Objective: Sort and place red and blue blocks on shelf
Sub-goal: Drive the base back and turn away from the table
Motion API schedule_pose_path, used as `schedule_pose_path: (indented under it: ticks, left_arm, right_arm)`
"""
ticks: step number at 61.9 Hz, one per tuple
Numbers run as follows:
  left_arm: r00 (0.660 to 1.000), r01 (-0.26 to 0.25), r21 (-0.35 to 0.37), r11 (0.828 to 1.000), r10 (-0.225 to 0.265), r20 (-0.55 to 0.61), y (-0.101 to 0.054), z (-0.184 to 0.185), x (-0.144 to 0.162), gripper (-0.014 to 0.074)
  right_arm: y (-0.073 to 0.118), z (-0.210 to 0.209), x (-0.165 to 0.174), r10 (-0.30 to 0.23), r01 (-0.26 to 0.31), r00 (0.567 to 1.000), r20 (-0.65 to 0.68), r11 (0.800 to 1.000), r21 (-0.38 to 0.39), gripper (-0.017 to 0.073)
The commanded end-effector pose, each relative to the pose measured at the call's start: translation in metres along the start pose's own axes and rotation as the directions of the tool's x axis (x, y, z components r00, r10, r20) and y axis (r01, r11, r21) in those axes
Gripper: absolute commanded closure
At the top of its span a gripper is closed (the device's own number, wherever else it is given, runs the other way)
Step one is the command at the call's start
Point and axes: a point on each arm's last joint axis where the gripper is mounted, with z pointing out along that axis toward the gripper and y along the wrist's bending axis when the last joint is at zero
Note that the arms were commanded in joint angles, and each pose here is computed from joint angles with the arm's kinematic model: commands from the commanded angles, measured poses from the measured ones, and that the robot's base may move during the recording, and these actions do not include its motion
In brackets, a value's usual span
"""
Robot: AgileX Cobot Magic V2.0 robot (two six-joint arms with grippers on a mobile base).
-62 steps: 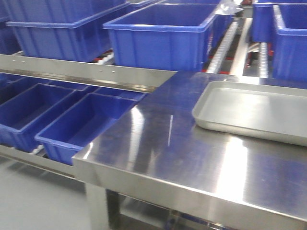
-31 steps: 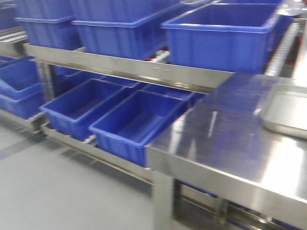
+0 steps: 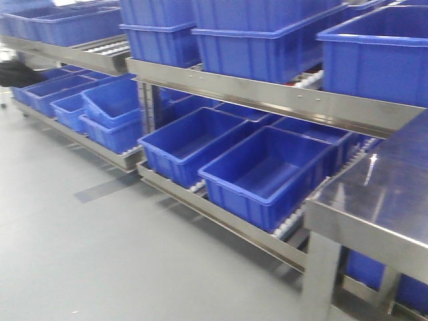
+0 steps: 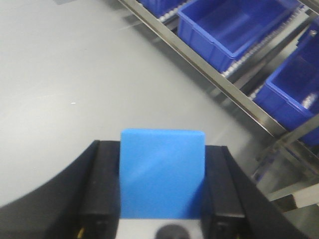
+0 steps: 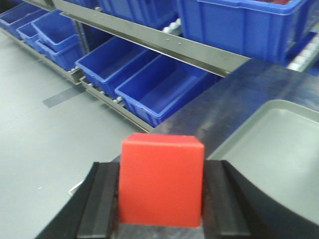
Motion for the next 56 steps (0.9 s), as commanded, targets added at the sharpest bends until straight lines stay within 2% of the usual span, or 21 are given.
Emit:
schedule_pose_path:
  ticks: [1,56]
  left_arm:
    - [0.995,0.004,0.035,0.999,-0.007,0.099,-0.0047,-0.0055,-0.0142,0.047]
    - [0.995,0.004,0.035,0.999,-0.007,0.099,-0.0047,-0.0055,-0.0142,0.047]
  right_arm:
    - [0.0015,-0.0034,-0.0161,-0.008,0.008,0.994,0.108,1.0,-0.001,0.051]
    - [0.0015,-0.0034,-0.0161,-0.008,0.008,0.994,0.108,1.0,-0.001,0.051]
